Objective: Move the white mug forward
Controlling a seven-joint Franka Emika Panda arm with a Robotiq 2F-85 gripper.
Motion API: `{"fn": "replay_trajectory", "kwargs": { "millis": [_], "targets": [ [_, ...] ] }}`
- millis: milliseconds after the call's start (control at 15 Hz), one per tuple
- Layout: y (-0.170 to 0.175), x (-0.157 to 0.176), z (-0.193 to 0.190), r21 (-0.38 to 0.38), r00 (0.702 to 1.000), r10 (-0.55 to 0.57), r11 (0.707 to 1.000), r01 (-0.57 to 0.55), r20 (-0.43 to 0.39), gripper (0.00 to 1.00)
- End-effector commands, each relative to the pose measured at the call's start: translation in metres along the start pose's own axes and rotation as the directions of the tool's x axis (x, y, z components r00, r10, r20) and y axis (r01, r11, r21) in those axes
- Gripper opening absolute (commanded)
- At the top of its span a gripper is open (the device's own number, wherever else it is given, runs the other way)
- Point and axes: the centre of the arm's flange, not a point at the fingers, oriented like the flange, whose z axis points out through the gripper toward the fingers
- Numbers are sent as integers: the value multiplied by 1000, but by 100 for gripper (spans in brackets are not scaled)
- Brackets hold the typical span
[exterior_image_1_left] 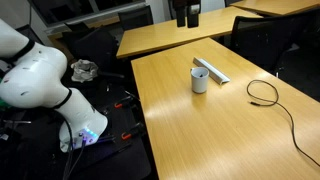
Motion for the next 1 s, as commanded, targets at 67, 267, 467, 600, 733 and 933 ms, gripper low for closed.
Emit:
{"fn": "replay_trajectory", "kwargs": {
  "millis": [67, 267, 467, 600, 733, 933],
  "targets": [
    [-7, 3, 5, 35, 999, 49, 998, -49, -5, 100],
    [-26, 11, 23, 159, 984, 176, 972, -174, 1, 100],
    [-58, 24, 54, 277, 957, 288, 922, -272, -19, 100],
    [-80, 33, 77, 317, 928, 368, 889, -331, -62, 100],
    [-106, 40, 105, 313, 896, 439, 862, -399, -64, 100],
    [-143, 43, 146, 269, 886, 464, 852, -450, 14, 100]
  ]
}}
